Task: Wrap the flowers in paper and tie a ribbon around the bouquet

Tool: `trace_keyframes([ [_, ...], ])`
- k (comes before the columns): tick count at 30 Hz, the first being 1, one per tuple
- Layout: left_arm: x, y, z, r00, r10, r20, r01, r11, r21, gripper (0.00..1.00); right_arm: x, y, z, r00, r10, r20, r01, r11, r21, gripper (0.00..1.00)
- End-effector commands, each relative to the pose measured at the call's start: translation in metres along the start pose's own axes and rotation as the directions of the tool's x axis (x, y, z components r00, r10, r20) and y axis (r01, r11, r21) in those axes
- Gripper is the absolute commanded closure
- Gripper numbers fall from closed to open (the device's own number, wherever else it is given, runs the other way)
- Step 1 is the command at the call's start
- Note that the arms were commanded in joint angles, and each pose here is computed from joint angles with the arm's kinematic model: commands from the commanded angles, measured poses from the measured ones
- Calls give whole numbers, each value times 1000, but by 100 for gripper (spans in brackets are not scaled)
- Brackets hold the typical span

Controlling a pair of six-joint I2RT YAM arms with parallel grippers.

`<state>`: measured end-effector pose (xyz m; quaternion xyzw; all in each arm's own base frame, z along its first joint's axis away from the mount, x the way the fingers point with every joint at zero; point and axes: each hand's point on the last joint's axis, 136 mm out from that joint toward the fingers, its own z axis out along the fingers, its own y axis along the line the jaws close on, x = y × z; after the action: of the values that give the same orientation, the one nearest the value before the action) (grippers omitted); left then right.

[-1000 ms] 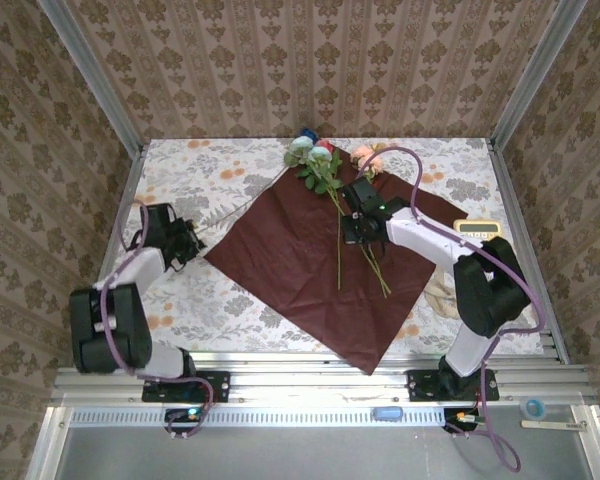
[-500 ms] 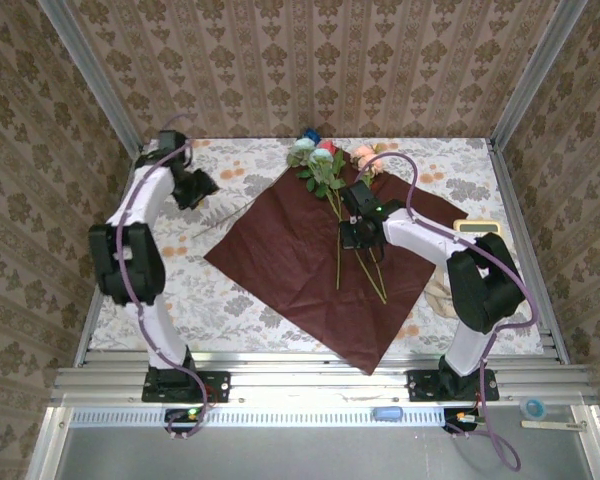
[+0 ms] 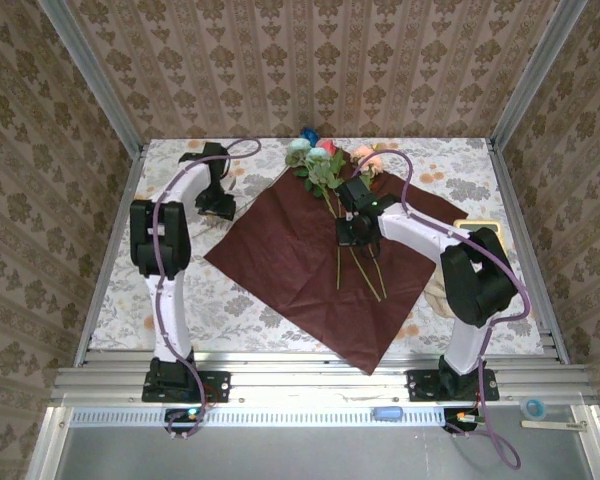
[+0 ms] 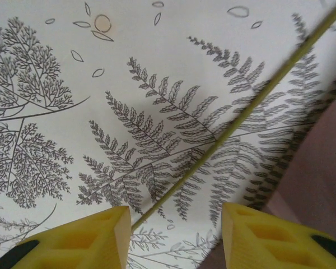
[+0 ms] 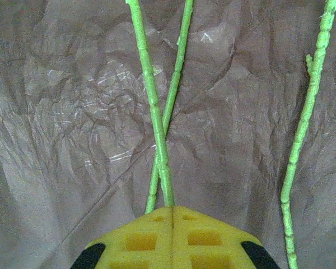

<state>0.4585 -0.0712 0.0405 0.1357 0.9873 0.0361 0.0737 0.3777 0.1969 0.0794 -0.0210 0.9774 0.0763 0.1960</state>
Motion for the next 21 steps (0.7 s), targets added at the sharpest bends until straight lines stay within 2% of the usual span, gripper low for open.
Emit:
trace_keyframes([
  [1,3,-3,10,998,51,-47,-52,998,-21,57,1,4,1,1000,14,-17,-15,1000,-6,100],
  [9,12,-4,28,992,41,-118,-45,999,-29,65,-5,10,-2,1000,-4,-2,4,999,-34,100],
  [11,15,-7,30,990,39,-133,-43,999,-26,71,-7,11,-4,1000,-8,4,8,999,-38,100],
  [14,18,-11,29,989,34,-141,-37,999,-18,88,-11,13,-9,1000,-15,20,16,999,-47,100],
  [16,18,-11,24,991,31,-133,-34,999,-18,95,-16,15,-14,999,-22,45,25,998,-58,100],
  [19,19,-11,13,994,28,-104,-30,999,-21,100,-27,21,-32,994,-45,99,52,996,-73,100],
  [21,20,-11,7,996,25,-88,-27,999,-18,100,-44,29,-49,983,-56,175,72,994,-84,100],
])
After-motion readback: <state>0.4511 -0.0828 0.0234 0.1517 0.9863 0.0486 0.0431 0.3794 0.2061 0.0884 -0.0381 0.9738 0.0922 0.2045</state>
